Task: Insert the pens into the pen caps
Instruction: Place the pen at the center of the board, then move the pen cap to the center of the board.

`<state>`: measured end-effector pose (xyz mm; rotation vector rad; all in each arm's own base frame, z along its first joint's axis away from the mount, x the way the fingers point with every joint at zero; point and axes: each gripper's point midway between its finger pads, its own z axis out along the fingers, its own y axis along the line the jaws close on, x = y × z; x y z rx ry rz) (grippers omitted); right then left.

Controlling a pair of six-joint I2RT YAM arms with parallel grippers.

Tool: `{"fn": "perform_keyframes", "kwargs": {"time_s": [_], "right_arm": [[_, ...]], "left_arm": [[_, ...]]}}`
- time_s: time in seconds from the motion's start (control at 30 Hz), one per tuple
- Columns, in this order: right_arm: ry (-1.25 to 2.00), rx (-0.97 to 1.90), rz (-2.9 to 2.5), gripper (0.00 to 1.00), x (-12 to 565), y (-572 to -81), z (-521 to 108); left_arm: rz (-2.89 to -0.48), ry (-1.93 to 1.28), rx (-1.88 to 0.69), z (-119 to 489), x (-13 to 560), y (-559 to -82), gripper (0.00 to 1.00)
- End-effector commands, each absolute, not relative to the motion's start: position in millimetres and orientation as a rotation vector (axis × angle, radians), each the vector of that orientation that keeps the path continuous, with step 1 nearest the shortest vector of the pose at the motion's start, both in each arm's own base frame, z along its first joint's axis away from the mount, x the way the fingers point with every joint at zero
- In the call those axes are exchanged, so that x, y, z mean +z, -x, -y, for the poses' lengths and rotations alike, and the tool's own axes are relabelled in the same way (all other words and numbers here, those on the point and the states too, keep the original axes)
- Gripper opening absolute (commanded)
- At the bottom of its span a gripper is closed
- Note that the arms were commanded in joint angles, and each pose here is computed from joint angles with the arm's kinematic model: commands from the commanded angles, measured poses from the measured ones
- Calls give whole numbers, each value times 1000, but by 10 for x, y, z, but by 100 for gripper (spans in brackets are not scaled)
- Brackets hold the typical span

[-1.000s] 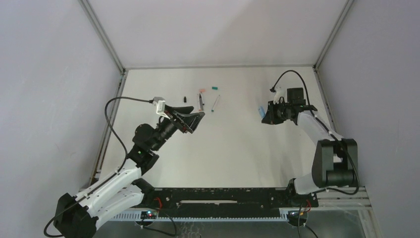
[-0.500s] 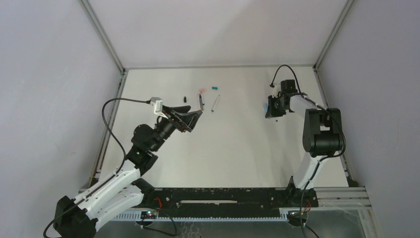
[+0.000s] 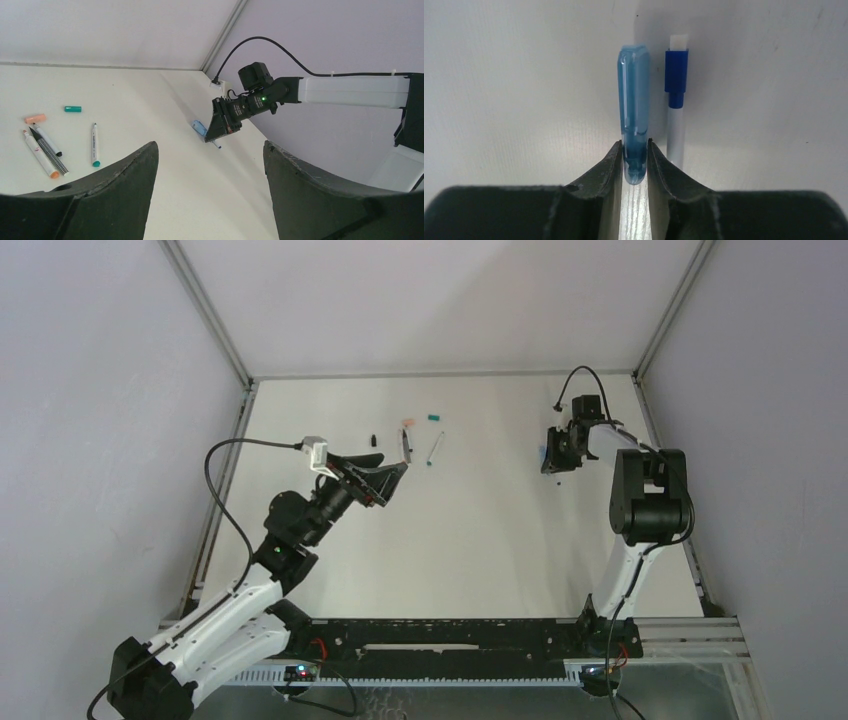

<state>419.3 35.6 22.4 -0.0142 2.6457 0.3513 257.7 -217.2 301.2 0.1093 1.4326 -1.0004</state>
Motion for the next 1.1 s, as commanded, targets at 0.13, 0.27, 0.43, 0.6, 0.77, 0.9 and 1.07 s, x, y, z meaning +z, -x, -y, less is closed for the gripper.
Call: {"fn": "perform_keyframes", "kwargs": {"time_s": [0.13, 0.27, 0.43, 0.6, 0.77, 0.9, 1.07], "right_arm": [[-27, 356, -2553, 36, 689, -4289, -230], [-39, 345, -2522, 36, 893, -4248, -148], [21, 392, -2419, 35, 1292, -4145, -139], [164, 581, -2293, 35, 1717, -3932, -291], [308, 776, -2139, 35, 2166, -3676, -452], [375, 830, -2048, 35, 2497, -3532, -536], [433, 895, -1981, 37, 2876, -3440, -647]], "left_arm": [[-1407, -110, -970, 2104, 3127, -2576, 81], [-1403, -110, -952, 2068, 3179, -2564, 81], [-1430, -114, -922, 2050, 3207, -2591, 81], [-1505, -121, -882, 2062, 3145, -2656, 81], [-1546, -89, -825, 1988, 3116, -2757, 81], [-1622, -13, -729, 1803, 3025, -2920, 81], [-1693, 41, -672, 1620, 2954, -3133, 81]]}}
